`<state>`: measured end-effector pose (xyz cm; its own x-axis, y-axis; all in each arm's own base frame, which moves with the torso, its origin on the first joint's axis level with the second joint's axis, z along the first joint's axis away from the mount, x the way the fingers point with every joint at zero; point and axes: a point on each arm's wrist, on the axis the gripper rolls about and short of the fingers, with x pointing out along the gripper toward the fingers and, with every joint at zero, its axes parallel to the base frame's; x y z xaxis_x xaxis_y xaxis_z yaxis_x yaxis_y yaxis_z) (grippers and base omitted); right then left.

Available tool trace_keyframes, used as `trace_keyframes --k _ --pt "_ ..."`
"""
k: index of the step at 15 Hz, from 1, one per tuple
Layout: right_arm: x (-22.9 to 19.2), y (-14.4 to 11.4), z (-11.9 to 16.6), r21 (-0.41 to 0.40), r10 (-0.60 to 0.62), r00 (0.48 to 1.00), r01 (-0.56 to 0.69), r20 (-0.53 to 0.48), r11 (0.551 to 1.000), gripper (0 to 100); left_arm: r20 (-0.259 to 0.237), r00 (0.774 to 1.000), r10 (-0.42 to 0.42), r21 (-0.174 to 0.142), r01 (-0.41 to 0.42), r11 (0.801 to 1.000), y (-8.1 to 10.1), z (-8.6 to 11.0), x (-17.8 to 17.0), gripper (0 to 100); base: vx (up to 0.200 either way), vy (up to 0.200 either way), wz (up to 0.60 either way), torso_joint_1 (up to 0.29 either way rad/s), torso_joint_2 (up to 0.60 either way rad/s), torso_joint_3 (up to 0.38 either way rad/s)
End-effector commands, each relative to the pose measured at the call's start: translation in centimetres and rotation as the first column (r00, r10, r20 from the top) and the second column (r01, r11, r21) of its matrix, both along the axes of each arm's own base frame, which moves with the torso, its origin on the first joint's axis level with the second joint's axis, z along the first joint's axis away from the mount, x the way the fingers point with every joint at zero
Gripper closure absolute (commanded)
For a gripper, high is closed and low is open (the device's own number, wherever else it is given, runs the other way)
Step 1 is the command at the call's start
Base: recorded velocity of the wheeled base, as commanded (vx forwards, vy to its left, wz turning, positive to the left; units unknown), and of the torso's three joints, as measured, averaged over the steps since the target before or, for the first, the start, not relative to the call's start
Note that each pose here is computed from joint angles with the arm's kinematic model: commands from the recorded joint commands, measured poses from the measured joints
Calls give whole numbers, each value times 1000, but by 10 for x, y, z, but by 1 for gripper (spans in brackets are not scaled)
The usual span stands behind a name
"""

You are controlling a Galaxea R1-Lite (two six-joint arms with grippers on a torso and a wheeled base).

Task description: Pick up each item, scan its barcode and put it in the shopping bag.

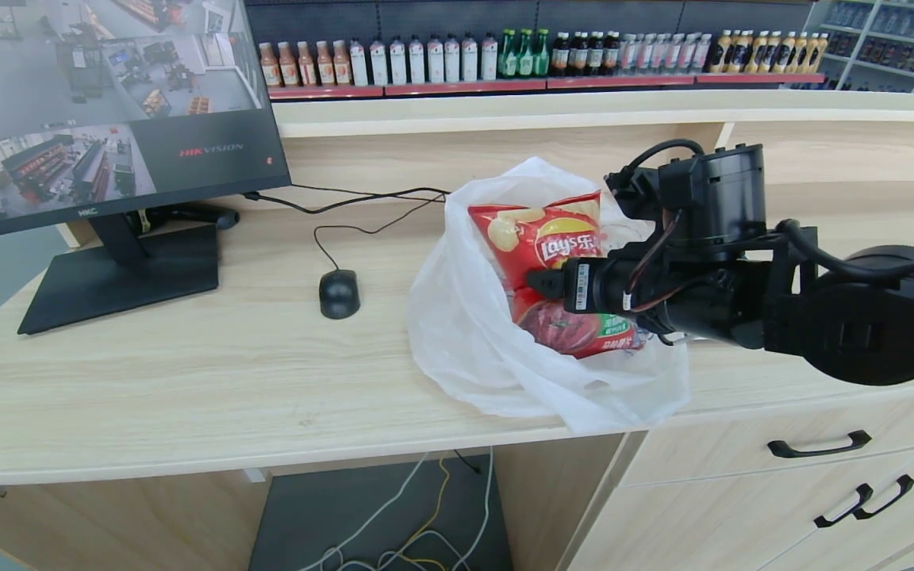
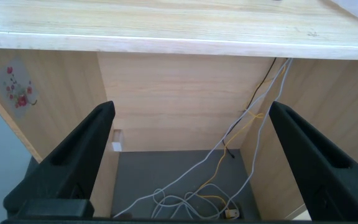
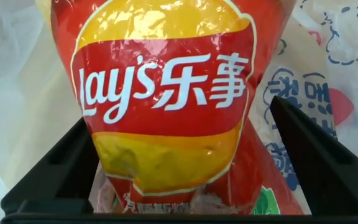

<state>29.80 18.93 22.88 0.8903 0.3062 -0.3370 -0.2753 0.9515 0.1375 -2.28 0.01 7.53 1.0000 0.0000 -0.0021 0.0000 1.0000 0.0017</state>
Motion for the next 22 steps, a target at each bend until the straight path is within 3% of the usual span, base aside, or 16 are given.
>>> trace_keyframes --k 1,8,11,15,22 --pt "-9 -5 8 11 1 1000 -1 18 1000 0 1 1000 0 0 0 1000 0 0 0 0 0 0 0 0 0 0" --pt "-62 -24 28 -13 68 993 -67 92 998 0 1 1000 2 0 -2 1000 0 0 0 0 0 0 0 0 0 0" --pt "-81 -35 26 -38 82 974 -76 212 996 0 1 1000 0 0 0 1000 0 0 0 0 0 0 0 0 0 0" --pt "-110 -47 6 35 30 920 -47 392 998 0 1 1000 0 0 0 1000 0 0 0 0 0 0 0 0 0 0" --pt "-139 -63 -17 104 5 827 -76 562 992 0 1 1000 0 0 0 1000 0 0 0 0 0 0 0 0 0 0"
